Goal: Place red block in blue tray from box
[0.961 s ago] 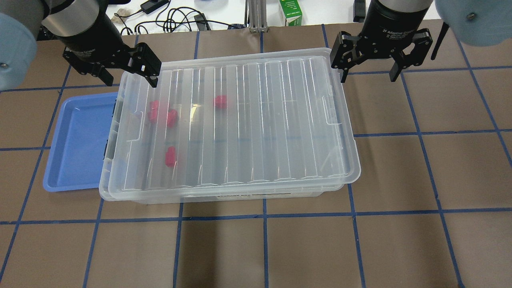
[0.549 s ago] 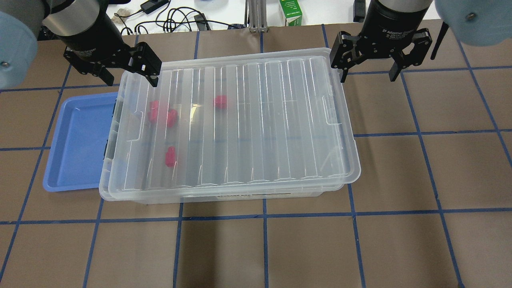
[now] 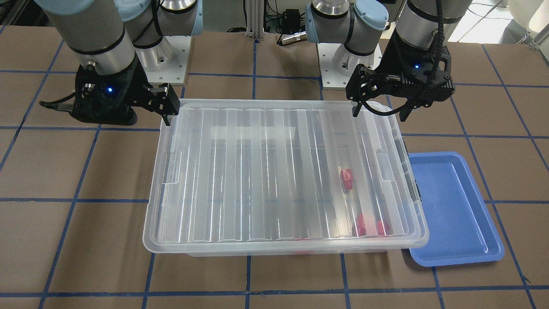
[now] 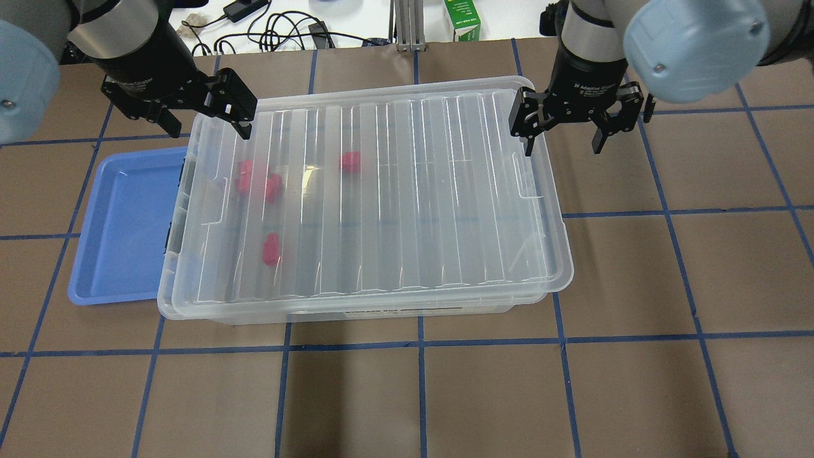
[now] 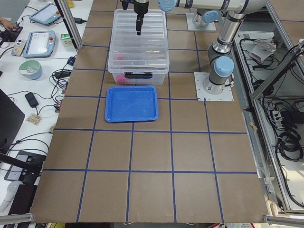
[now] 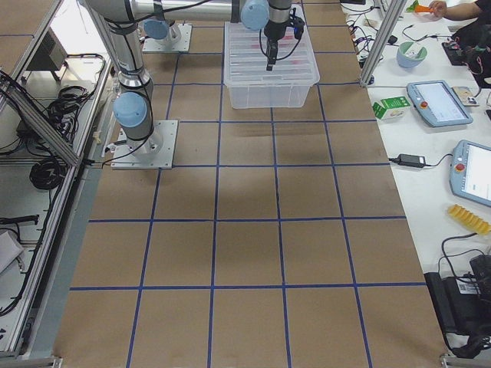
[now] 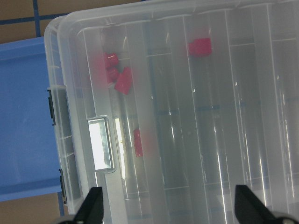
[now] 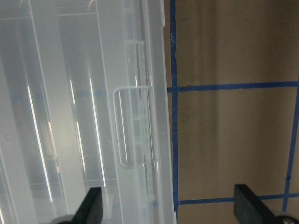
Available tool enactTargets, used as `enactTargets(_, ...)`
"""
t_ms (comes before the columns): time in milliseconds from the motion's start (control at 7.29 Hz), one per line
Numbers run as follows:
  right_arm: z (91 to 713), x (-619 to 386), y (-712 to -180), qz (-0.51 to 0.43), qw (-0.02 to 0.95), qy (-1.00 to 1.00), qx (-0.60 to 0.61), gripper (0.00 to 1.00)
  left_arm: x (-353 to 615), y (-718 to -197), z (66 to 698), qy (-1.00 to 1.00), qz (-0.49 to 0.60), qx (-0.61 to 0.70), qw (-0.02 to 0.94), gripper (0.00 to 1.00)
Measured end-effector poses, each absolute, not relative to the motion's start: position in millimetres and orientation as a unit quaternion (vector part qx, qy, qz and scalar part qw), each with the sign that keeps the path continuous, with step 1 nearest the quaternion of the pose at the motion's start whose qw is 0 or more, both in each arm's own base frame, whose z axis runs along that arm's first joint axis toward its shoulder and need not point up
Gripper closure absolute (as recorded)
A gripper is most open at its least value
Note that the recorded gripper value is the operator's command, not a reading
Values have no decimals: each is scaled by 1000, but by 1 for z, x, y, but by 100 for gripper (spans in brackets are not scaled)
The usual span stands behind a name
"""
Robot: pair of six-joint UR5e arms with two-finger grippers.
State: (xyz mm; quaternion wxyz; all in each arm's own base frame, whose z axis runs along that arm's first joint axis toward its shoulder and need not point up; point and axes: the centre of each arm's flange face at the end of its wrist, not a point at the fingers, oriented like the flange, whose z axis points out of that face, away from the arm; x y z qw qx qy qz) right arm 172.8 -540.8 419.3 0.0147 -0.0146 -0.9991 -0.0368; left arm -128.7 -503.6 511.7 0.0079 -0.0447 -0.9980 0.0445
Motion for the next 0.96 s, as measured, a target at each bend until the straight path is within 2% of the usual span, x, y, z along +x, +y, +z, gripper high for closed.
enactTargets(412,367,170,-555,-8,17,-1000,-14,0,-129,-504,512,-998,45,-45,8,0)
enactTargets(961,350,136,-556,-17,70,-997,-5,0,-129,-503,511,-998,44,-45,7,0)
